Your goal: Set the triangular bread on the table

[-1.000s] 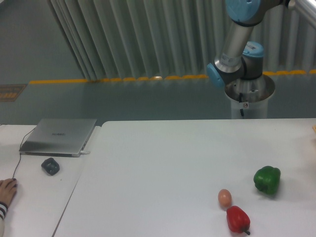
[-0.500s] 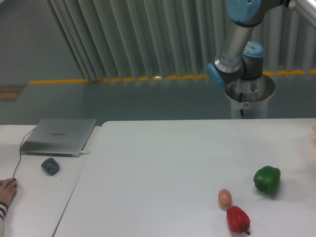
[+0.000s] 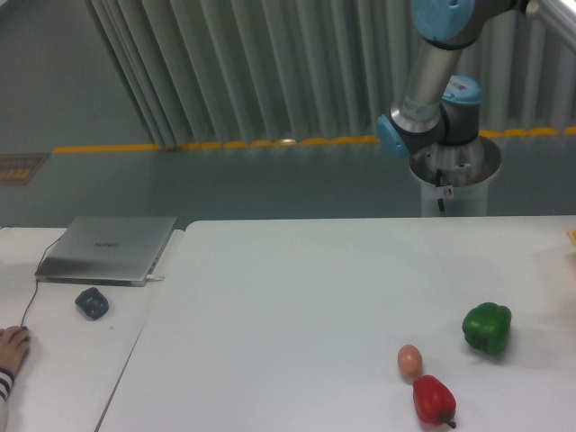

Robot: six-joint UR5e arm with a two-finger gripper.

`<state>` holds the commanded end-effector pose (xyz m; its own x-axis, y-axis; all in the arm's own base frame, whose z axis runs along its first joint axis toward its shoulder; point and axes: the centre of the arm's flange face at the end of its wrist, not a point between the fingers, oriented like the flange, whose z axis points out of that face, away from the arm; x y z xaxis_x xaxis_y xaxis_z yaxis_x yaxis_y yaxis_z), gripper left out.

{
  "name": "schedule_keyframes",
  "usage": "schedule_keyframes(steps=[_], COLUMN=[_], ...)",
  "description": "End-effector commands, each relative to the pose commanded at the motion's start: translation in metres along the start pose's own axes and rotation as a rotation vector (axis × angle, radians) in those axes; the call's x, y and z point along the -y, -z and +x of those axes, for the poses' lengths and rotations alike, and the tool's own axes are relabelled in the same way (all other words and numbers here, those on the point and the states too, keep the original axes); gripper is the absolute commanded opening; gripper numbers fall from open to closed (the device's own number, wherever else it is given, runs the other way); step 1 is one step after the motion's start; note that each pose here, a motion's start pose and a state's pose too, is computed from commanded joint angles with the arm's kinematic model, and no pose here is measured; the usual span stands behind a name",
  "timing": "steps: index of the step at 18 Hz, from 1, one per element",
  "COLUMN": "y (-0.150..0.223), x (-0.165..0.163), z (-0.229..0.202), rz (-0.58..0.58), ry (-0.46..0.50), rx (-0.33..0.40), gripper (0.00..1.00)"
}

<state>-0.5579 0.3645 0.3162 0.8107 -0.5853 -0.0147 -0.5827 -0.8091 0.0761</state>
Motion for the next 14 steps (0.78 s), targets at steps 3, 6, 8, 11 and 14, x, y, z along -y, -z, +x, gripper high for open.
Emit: schedule_keyframes(steps=[3,6,8,11,14], y=[0.009,0.012,0.016,0.03,0.046], x=[-0.001,-0.002,-0.003,-0.004,-0.005], z=[-0.003,-0.003,-0.003,-0.006,-0.007], rz=[0.01,0.015,0.015,0.027,0.061], ry=[-0.001,0.0,-0.005,-0.009,-0.007], rx=[-0.015,-0.022,-0.023,-0.047,-0.062], gripper=[0.33,0.26,0.25,0.25,0.25])
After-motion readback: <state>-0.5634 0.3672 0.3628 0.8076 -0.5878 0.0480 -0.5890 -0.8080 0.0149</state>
